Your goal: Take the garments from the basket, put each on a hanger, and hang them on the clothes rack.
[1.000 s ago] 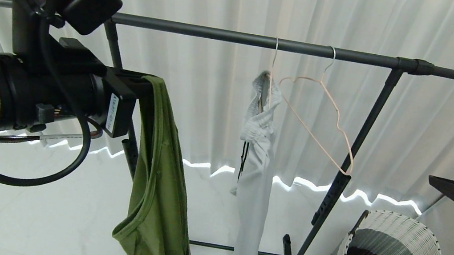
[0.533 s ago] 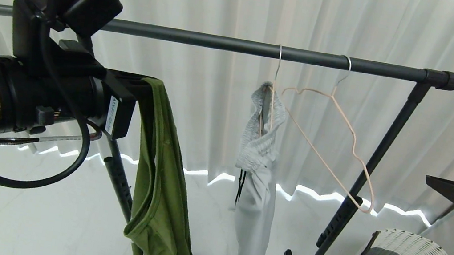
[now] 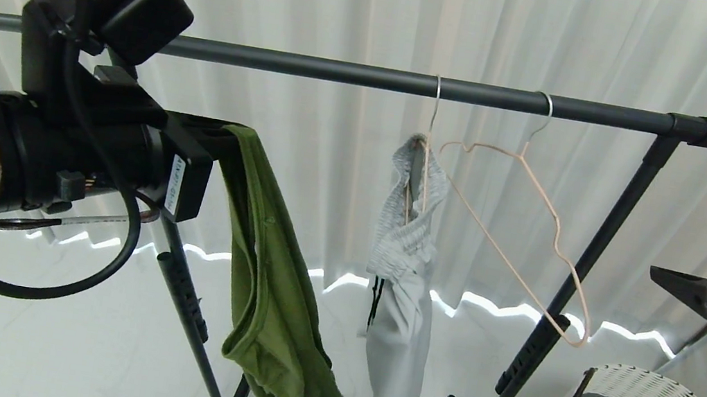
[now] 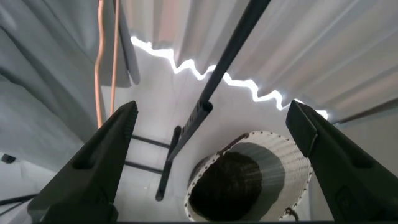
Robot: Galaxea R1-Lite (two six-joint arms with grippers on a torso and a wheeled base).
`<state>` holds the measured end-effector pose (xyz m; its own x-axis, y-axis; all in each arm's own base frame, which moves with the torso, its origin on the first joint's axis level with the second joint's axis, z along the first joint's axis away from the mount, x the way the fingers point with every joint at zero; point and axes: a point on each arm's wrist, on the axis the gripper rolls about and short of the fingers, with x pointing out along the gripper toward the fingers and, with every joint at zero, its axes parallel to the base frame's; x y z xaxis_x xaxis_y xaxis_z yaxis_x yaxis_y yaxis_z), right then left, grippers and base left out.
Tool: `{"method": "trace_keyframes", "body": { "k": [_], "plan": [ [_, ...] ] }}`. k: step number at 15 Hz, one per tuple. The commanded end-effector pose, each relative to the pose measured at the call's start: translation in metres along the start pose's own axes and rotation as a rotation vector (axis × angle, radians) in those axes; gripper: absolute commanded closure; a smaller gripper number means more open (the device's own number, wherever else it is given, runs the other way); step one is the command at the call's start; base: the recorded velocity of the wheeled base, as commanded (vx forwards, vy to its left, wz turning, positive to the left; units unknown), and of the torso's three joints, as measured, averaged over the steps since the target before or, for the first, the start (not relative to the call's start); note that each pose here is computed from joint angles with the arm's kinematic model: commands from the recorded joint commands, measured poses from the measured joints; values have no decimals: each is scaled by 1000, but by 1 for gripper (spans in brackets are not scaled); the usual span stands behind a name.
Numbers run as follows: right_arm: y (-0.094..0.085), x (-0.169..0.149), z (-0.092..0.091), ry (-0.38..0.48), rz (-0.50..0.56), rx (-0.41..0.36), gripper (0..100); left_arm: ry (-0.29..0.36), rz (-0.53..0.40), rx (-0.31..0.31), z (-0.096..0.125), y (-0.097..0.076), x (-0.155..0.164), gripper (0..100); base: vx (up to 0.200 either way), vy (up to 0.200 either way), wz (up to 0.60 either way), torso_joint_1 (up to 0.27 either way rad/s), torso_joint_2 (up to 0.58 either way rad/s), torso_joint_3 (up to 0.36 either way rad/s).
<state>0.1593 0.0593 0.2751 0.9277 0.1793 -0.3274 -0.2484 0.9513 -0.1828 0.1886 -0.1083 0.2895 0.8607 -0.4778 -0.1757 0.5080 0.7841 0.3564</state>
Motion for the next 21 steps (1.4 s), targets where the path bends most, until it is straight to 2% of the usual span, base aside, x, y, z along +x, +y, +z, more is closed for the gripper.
{"method": "trace_keyframes", "body": {
  "k": [1,6,9,12,15,20,21],
  "plan": [
    [1,3,0,8,5,-3,0,4,1,-1,-1,0,0,100,0,200,0,12,2,7],
    [2,6,-1,19,17,0,0,8,-4,-1,-2,-1,1,100,0,0,0,0,0,0],
    [-3,15,-2,27,91,18,0,8,-5,1,-2,-1,0,100,0,0,0,0,0,0],
    [-4,33,2,28,130,25,0,5,-12,2,-2,-3,0,100,0,0,0,0,0,0],
    [-2,64,16,54,130,22,0,6,-27,5,-3,-7,-1,100,0,0,0,0,0,0],
    [20,94,12,139,135,-6,0,8,-46,7,-6,-12,-5,100,0,0,0,0,0,0],
    [24,97,12,146,134,17,0,9,-44,7,-6,-12,-5,100,0,0,0,0,0,0]
  ]
}}
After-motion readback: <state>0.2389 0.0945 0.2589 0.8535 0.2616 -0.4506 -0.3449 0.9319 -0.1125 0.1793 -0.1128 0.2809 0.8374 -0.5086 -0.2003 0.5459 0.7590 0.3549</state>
